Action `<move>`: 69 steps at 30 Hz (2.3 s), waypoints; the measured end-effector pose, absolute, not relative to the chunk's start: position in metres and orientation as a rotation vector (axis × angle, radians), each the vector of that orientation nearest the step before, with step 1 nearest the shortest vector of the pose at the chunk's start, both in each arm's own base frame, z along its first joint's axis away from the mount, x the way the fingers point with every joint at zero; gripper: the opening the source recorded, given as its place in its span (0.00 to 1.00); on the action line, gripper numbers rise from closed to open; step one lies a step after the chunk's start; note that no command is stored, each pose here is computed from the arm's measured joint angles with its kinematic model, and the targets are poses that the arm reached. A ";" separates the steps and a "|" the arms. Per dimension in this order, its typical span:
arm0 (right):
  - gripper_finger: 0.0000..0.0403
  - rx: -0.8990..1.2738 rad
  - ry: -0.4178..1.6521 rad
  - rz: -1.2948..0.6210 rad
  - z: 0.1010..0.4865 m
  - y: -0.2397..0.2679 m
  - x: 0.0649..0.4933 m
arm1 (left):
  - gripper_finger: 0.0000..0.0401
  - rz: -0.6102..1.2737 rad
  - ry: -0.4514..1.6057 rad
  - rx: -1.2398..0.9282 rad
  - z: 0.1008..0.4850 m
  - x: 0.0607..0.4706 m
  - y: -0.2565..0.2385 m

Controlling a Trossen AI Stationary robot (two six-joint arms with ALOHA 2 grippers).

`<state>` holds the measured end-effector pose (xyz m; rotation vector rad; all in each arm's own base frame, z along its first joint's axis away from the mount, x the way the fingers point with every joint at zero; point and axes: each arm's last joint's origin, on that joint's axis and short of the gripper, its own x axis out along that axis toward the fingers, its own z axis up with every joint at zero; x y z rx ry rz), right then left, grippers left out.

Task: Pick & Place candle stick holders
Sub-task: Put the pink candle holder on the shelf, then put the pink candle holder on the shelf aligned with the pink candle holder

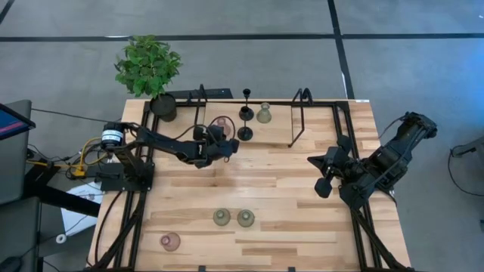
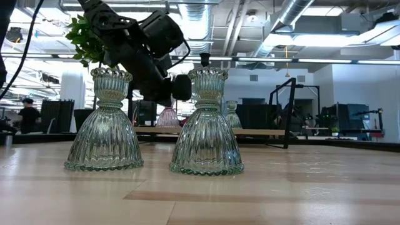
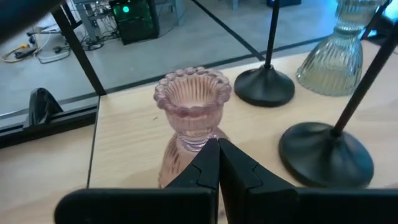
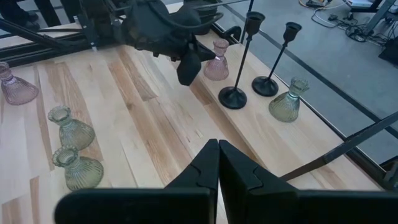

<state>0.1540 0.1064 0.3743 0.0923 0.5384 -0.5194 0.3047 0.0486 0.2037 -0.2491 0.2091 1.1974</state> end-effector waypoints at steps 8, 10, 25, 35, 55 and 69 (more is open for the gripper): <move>0.00 0.091 0.539 -0.520 0.374 0.106 0.154 | 0.00 1.214 0.181 -0.268 0.206 0.305 0.059; 0.00 0.091 0.539 -0.520 0.374 0.106 0.154 | 0.00 1.210 0.173 -0.274 0.207 0.305 0.059; 0.00 0.091 0.538 -0.521 0.374 0.106 0.154 | 0.00 1.083 0.151 -0.270 0.212 0.311 0.017; 0.00 0.090 0.540 -0.521 0.374 0.106 0.154 | 0.00 0.844 0.130 -0.201 0.246 0.298 -0.034; 0.00 0.074 0.534 -0.532 0.375 0.103 0.159 | 0.00 0.295 -0.136 0.034 0.369 0.175 -0.106; 0.00 0.078 0.529 -0.499 0.376 0.108 0.157 | 0.00 0.268 -0.110 0.020 0.366 0.160 -0.128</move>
